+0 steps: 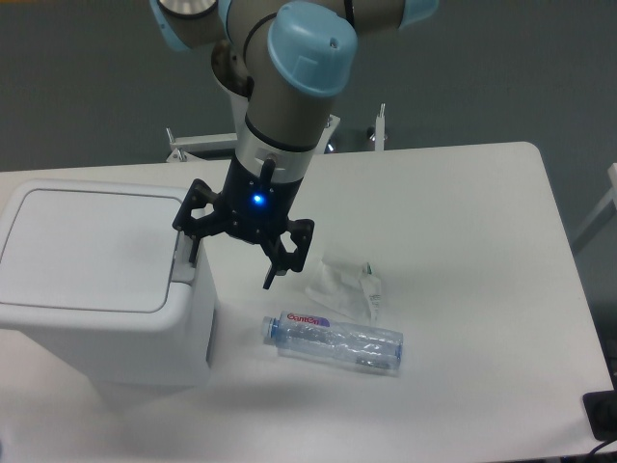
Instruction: Open the trash can
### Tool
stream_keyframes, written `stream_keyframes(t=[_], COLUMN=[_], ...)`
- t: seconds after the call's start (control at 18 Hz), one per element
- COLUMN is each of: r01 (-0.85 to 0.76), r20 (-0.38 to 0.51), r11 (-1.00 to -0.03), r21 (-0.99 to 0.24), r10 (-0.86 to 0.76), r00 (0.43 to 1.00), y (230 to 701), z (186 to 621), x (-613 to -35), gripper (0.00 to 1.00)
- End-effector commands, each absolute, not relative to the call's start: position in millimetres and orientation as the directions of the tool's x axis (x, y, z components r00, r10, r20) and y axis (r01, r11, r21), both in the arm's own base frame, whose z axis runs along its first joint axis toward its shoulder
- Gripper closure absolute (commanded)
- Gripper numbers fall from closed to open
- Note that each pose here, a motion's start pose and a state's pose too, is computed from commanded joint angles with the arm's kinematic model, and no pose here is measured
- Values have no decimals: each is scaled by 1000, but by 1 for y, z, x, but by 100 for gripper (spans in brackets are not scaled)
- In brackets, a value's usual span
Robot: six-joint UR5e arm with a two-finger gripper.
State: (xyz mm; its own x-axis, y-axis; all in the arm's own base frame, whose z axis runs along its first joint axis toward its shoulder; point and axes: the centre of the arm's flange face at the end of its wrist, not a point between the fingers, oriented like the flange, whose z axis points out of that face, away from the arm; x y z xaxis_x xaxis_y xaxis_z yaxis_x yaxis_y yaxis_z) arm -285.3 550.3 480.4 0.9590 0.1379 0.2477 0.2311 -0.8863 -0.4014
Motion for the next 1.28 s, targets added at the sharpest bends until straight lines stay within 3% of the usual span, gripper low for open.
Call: stream_keyframes(t=[0.94,1.28], r01=[251,237], r20=[257,169], r11=[-882,-832], r21=[-397,-502], r10=[156,174], r00=[954,970], y=[552,547], z=[481,507], x=[-285,-323], gripper=[0,0])
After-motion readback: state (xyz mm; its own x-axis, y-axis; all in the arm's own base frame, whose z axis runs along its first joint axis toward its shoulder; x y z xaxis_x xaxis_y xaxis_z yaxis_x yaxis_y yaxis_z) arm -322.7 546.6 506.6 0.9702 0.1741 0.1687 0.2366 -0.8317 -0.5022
